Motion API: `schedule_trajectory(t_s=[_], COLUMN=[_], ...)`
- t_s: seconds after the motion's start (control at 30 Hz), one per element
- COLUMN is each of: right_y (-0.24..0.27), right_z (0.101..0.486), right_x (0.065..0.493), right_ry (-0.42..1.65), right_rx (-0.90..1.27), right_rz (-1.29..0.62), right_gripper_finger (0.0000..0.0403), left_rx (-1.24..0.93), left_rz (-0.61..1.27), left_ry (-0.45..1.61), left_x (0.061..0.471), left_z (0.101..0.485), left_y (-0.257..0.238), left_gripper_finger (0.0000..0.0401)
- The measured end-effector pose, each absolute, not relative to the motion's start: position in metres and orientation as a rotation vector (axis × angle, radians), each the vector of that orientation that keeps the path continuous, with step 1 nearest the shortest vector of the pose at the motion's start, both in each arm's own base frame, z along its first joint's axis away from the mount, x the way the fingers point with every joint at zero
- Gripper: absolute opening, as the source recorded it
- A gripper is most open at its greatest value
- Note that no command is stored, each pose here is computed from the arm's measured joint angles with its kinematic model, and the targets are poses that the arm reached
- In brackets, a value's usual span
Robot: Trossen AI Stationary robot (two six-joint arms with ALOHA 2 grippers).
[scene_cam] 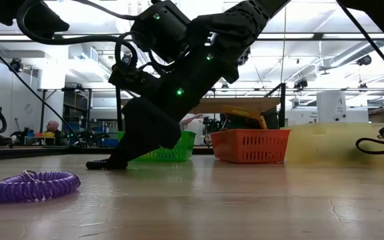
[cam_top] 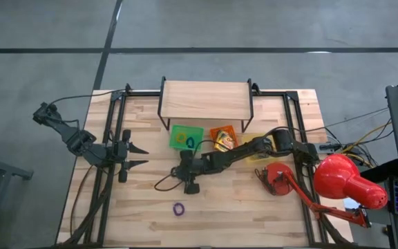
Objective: Pick & Place Office Desk Supplies
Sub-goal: Put the black spring rubber band into the green bin
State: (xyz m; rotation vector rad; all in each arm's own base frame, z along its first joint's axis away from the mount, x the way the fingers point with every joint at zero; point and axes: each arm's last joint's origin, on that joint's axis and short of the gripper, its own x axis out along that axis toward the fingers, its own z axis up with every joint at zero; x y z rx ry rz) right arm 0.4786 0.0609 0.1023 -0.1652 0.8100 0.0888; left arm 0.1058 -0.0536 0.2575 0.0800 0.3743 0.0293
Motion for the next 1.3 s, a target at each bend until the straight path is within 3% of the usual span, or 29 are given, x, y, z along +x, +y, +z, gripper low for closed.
schedule_trajectory(t_s=[0.9,1.3], right_y=[0.061,0.062], right_z=[0.103,0.126], right_x=[0.479,0.484], right_ry=[0.802,0.745], right_rx=[-0.191,-0.238], right_rz=[0.097,0.109], right_gripper_finger=[0.0022,0.0022], left_rx=[0.08,0.08], left_rz=[0.029,0.029], left_ry=[0.374,0.374], left_x=[0.106,0.106], left_z=[0.258,0.257], left_y=[-0.054,-0.054], left_gripper_finger=[0.0141,0.0141])
